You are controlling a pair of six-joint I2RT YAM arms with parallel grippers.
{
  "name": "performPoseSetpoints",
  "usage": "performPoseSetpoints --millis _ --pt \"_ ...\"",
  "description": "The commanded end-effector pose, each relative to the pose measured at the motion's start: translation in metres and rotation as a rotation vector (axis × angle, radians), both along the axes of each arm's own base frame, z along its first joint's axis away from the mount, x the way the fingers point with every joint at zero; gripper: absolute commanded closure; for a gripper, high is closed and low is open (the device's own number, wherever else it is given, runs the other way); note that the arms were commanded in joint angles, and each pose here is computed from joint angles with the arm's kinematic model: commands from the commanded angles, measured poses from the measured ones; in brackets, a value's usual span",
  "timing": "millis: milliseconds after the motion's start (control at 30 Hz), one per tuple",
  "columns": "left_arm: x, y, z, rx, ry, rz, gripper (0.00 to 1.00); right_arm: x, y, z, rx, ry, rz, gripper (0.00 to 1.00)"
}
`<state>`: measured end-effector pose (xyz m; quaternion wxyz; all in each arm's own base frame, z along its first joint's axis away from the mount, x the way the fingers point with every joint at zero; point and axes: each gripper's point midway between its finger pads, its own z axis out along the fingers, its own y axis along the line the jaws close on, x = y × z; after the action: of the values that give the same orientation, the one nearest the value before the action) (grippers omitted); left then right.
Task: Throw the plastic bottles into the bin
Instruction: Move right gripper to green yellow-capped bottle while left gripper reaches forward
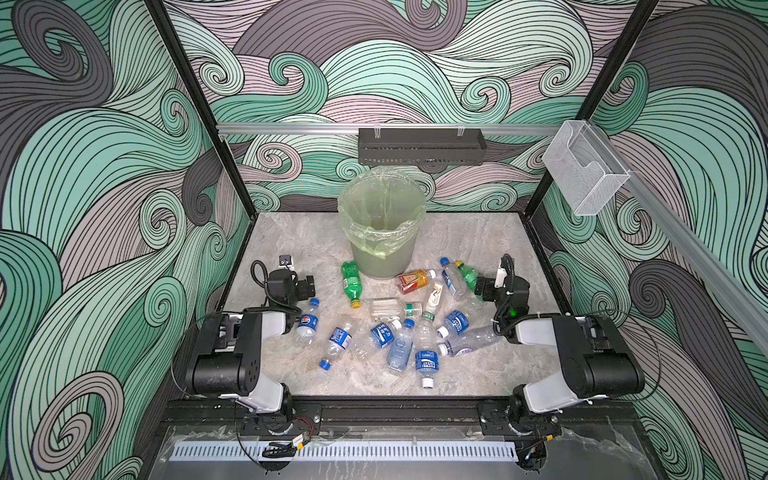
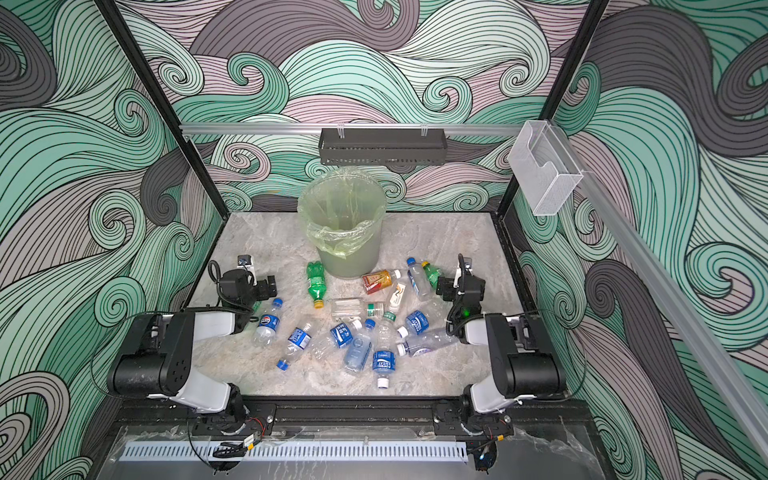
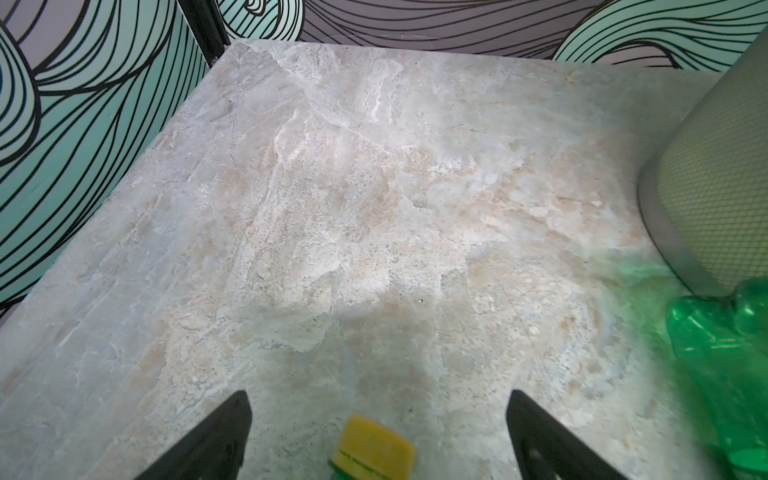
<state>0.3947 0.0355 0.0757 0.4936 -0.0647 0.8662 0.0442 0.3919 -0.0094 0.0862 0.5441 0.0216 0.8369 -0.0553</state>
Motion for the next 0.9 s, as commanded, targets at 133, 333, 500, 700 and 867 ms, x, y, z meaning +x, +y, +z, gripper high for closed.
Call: performPoseSetpoints --millis 133,333,500,700,867 --pt "0.005 0.012 0.035 0.007 0.001 0.075 0.03 0.006 0.007 0.041 -0.004 -0.013 0.045 0.00" --pt "-0.004 0.014 0.059 -0.056 0.061 0.131 0.05 -0.002 0.009 0.060 0.056 0.078 0.030 0.00" --pt "-0.017 0.008 0.082 -0.097 0.110 0.130 0.05 -0.011 0.020 0.080 0.128 0.102 0.067 0.00" --pt "-0.031 -0.002 0.110 -0.166 0.099 0.122 0.05 -0.021 0.037 0.082 0.201 0.291 0.131 0.00" --pt "-0.050 -0.003 0.142 -0.117 0.162 0.088 0.05 -0.030 0.049 0.075 0.246 0.436 0.172 0.02"
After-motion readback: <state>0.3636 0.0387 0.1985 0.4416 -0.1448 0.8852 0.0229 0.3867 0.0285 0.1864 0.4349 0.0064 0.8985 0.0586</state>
